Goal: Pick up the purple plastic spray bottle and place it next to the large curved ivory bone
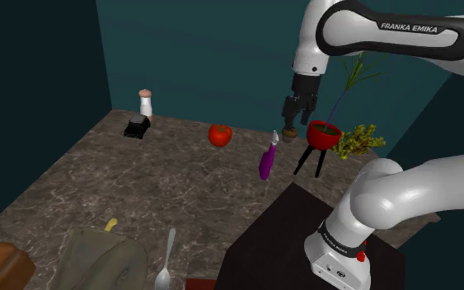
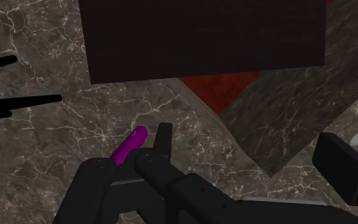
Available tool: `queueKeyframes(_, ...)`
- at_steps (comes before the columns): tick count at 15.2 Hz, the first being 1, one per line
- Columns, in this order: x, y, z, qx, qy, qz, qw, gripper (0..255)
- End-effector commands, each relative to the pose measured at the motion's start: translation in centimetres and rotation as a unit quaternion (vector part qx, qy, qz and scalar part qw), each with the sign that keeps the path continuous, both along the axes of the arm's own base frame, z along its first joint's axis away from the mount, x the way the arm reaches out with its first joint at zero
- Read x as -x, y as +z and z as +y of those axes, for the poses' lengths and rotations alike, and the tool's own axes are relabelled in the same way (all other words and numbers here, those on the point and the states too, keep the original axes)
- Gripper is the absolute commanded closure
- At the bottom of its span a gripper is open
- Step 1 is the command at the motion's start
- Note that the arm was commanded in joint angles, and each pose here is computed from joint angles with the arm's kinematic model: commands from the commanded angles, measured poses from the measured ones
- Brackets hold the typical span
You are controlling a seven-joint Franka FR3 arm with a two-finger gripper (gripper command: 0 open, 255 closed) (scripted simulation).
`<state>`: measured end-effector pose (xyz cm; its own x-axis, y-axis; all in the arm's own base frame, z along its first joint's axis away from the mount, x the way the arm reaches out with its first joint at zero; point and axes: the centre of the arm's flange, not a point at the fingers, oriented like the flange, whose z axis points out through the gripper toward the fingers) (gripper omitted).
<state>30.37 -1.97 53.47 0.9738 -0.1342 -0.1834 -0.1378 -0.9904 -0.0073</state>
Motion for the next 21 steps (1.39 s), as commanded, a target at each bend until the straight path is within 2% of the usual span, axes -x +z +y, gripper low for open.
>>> queueKeyframes(1, 0.0, 0.0, 0.0, 0.000, 0.000, 0.000, 1.0000, 0)
queueKeyframes(11, -7.3, -8.9, -8.2, -0.020, -0.056, 0.019, 0.9981, 0)
queueKeyframes(21, -13.3, -18.3, -16.7, -0.040, -0.111, 0.038, 0.9923, 0)
